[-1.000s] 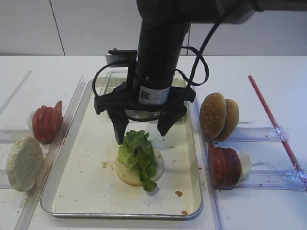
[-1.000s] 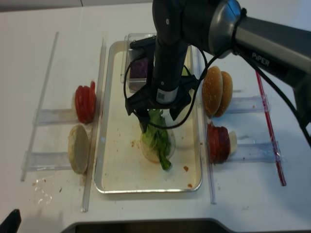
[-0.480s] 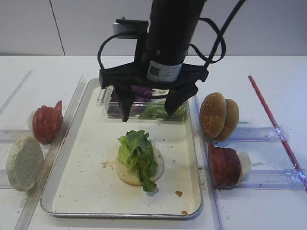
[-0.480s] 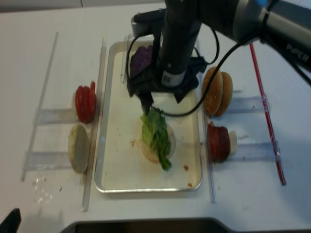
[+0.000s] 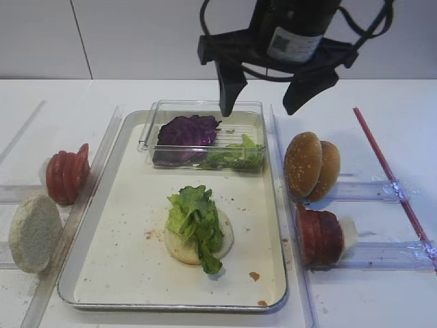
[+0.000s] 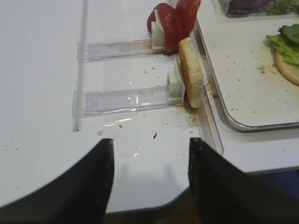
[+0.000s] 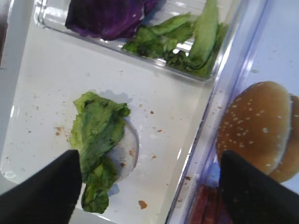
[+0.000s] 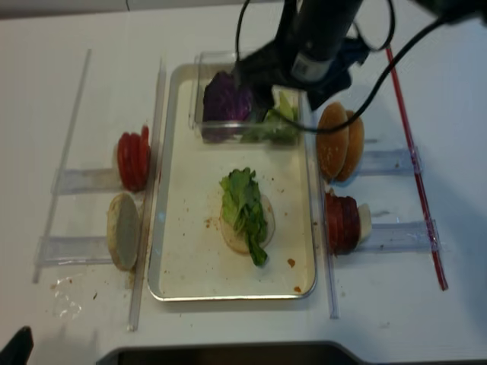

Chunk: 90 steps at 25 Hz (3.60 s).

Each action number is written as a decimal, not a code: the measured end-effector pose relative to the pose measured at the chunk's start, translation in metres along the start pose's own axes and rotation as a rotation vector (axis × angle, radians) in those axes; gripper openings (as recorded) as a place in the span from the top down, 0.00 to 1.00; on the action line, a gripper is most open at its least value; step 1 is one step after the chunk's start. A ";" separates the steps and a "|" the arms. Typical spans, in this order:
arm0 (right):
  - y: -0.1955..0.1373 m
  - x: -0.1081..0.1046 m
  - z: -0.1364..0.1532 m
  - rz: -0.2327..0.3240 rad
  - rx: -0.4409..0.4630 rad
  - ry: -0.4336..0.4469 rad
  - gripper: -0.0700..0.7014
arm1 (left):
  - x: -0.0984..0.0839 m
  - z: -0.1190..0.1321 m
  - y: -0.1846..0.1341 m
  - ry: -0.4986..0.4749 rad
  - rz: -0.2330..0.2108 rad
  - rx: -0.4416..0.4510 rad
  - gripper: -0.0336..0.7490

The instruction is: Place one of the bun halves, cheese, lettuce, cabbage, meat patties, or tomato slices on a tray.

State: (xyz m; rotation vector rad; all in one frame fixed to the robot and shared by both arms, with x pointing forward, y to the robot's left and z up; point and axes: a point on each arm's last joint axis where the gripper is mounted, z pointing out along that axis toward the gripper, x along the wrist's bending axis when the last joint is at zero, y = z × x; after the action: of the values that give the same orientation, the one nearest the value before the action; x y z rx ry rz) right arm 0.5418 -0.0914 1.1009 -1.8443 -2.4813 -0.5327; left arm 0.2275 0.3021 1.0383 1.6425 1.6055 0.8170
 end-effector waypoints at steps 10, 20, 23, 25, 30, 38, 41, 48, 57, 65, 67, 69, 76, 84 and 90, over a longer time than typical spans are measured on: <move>-0.036 -0.073 -0.031 0.123 -0.015 -0.084 0.11 | 0.000 0.000 0.000 0.000 0.000 0.000 0.51; -0.106 -0.134 -0.080 0.256 -0.113 -0.217 0.11 | 0.000 0.000 0.000 0.000 0.000 0.000 0.51; -0.127 -0.141 -0.088 0.267 -0.132 -0.244 0.11 | 0.000 0.000 0.000 0.000 0.000 0.000 0.51; -0.140 -0.142 -0.091 0.259 -0.141 -0.266 0.11 | 0.000 0.000 0.000 0.000 0.000 0.000 0.51; -0.170 -0.142 -0.097 0.225 -0.162 -0.338 0.11 | 0.000 0.000 0.000 0.000 0.000 0.000 0.51; -0.220 -0.134 -0.096 0.191 -0.209 -0.361 0.15 | 0.000 0.000 0.000 0.000 0.000 0.000 0.51; -0.238 -0.132 -0.092 0.167 -0.221 -0.364 0.19 | 0.000 0.000 0.000 0.000 0.000 0.000 0.51; -0.279 -0.126 -0.086 0.151 -0.291 -0.371 0.28 | 0.000 0.000 0.000 0.000 0.000 0.000 0.51; -0.313 -0.123 -0.061 0.137 -0.364 -0.347 0.29 | 0.000 0.000 0.000 0.000 0.000 0.000 0.51; -0.324 -0.114 -0.051 0.058 -0.471 -0.266 0.29 | 0.000 0.000 0.000 0.000 0.000 0.000 0.51; -0.326 -0.112 -0.053 0.039 -0.503 -0.268 0.29 | 0.000 0.000 0.000 0.000 0.000 0.000 0.51; -0.326 -0.112 -0.055 0.018 -0.544 -0.275 0.29 | 0.000 0.000 0.000 0.000 0.000 0.000 0.51; -0.341 -0.107 -0.063 -0.032 -0.706 -0.301 0.29 | 0.000 0.000 0.000 0.000 0.000 0.000 0.51; -0.356 -0.104 -0.063 -0.050 -0.774 -0.309 0.30 | 0.000 0.000 0.000 0.000 0.000 0.000 0.51; -0.358 -0.102 -0.057 -0.044 -0.735 -0.269 0.34 | 0.000 0.000 0.000 0.000 0.000 0.000 0.51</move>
State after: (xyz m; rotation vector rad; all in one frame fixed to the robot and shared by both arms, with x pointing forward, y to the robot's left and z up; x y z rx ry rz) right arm 0.2288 -0.2912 1.0391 -2.1910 -2.7248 -1.4482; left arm 0.2275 0.3021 1.0383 1.6425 1.6055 0.8170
